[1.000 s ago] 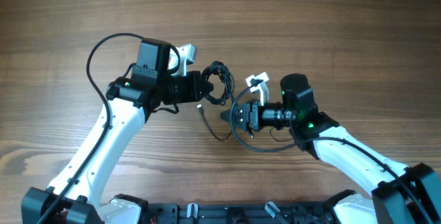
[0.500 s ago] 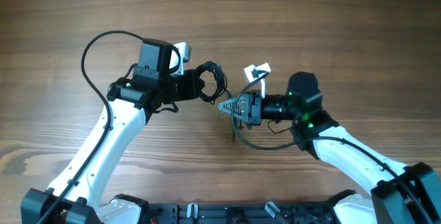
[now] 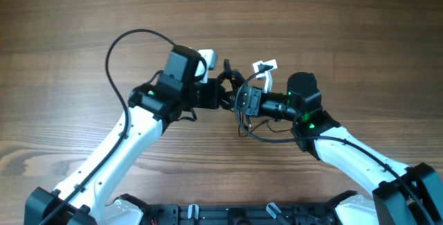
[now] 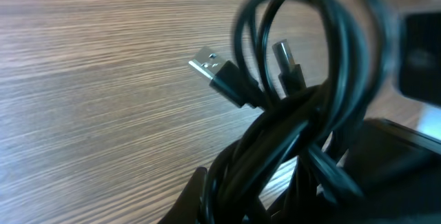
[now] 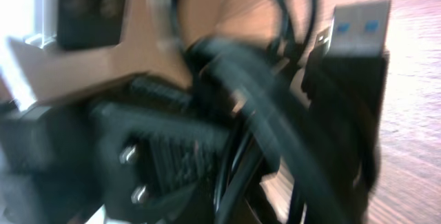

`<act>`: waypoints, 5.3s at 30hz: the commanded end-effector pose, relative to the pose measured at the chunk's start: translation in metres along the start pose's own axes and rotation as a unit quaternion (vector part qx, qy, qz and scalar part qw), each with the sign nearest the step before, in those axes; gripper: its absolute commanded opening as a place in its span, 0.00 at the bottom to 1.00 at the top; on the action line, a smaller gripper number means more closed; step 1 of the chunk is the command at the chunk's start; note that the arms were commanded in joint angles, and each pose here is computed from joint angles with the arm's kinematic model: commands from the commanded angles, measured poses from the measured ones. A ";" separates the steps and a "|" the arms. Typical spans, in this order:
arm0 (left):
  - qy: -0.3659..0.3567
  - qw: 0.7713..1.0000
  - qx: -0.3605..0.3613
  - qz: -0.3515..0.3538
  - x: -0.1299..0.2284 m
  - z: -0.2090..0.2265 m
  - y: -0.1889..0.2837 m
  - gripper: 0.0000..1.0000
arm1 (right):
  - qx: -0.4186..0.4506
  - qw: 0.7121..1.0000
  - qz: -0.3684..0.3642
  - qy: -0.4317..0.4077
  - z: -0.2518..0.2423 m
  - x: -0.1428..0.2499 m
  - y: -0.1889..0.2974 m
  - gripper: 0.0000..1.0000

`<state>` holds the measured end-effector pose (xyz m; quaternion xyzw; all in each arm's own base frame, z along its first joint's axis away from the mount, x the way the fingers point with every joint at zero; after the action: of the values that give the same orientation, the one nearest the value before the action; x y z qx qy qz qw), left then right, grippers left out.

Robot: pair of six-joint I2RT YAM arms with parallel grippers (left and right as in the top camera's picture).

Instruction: Untangle cables

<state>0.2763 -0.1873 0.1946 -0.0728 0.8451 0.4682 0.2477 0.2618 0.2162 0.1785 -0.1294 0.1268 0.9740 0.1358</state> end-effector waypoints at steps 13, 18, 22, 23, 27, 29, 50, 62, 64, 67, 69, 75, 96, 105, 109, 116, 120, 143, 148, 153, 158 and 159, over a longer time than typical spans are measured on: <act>-0.052 0.982 0.178 0.034 0.011 -0.060 0.003 0.04 | 0.093 0.989 -0.116 -0.019 -0.022 -0.025 0.004 0.05; -0.076 0.974 0.207 0.043 0.018 -0.080 0.002 0.04 | 0.100 0.986 -0.128 -0.019 -0.024 -0.027 0.005 0.05; -0.080 0.973 0.210 0.045 0.020 -0.083 0.002 0.04 | 0.103 0.986 -0.130 -0.019 -0.025 -0.027 0.005 0.12; -0.072 0.976 0.202 0.043 0.018 -0.077 0.002 0.04 | 0.103 0.986 -0.130 -0.019 -0.025 -0.027 0.005 0.16; -0.012 0.989 0.148 0.026 0.002 -0.032 0.008 0.04 | 0.092 0.989 -0.112 -0.020 -0.022 -0.024 0.004 0.52; 0.017 0.991 0.129 0.009 -0.007 -0.009 0.014 0.04 | 0.086 0.991 -0.101 -0.020 -0.021 -0.021 0.003 0.75; -0.074 0.995 0.046 0.051 0.014 0.051 0.029 0.04 | -0.016 0.996 -0.027 0.081 -0.006 -0.033 0.033 1.00; -0.150 0.980 0.127 0.041 0.015 0.033 0.031 0.04 | -0.082 0.996 0.047 -0.007 0.007 -0.026 0.047 0.98; -0.174 0.974 0.141 0.043 0.017 0.026 0.030 0.04 | -0.098 0.994 0.056 -0.001 0.018 -0.022 0.041 0.97; -0.198 0.965 0.162 0.055 0.024 0.010 0.025 0.04 | -0.117 0.991 0.058 0.018 0.030 -0.019 0.036 0.93; -0.214 0.959 0.174 0.065 0.029 -0.003 0.022 0.04 | -0.114 0.992 0.051 0.009 0.031 -0.020 0.034 0.90; -0.248 0.946 0.196 0.075 0.038 -0.025 0.016 0.04 | -0.113 0.992 0.054 -0.013 0.031 -0.020 0.034 0.90; -0.256 0.924 0.269 0.092 0.051 -0.052 0.019 0.04 | -0.086 0.977 -0.084 -0.177 0.024 -0.053 0.032 0.81; -0.231 0.909 0.332 0.105 0.057 -0.063 0.029 0.04 | -0.033 0.968 -0.221 -0.111 0.001 -0.088 0.056 0.92; -0.229 0.909 0.331 0.105 0.057 -0.063 0.029 0.04 | 0.009 0.966 -0.241 -0.089 -0.017 -0.096 0.070 0.97; -0.175 0.961 0.175 0.126 0.053 -0.034 0.012 0.04 | 0.102 0.965 -0.212 -0.112 -0.056 -0.081 0.075 1.00; -0.157 0.978 0.034 0.133 0.051 -0.003 0.007 0.04 | 0.152 0.959 -0.179 -0.157 -0.077 -0.063 0.075 1.00; -0.286 0.944 0.032 0.162 0.062 0.004 0.010 0.04 | 0.114 0.958 -0.104 -0.242 -0.040 -0.012 0.007 1.00; -0.287 0.944 0.046 0.159 0.062 0.001 0.010 0.04 | 0.121 0.953 -0.125 -0.246 -0.037 -0.007 -0.001 0.90; -0.290 0.944 0.045 0.150 0.059 0.001 0.009 0.04 | 0.139 0.953 -0.134 -0.233 -0.042 -0.007 0.000 0.25; -0.246 0.959 -0.030 0.137 0.050 0.014 0.007 0.04 | 0.152 0.966 -0.120 -0.170 -0.044 -0.005 0.000 0.05; -0.219 0.964 -0.070 0.132 0.047 0.022 0.008 0.04 | 0.151 0.968 -0.116 -0.165 -0.043 -0.004 0.000 0.04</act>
<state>0.2280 -0.1710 0.1634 0.1905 0.7537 0.4932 0.3904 0.2739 0.2025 0.1398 0.0819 0.2170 0.9280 0.2917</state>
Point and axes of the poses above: each gripper's point midway between its finger pads, its own y axis back along the fingers, its own z axis along the line the jaws close on, x = y × z, the point moved 6 cm from there along y, back along the fingers, and after that the axes turned 5 degrees about -y, right-handed, at the moved point
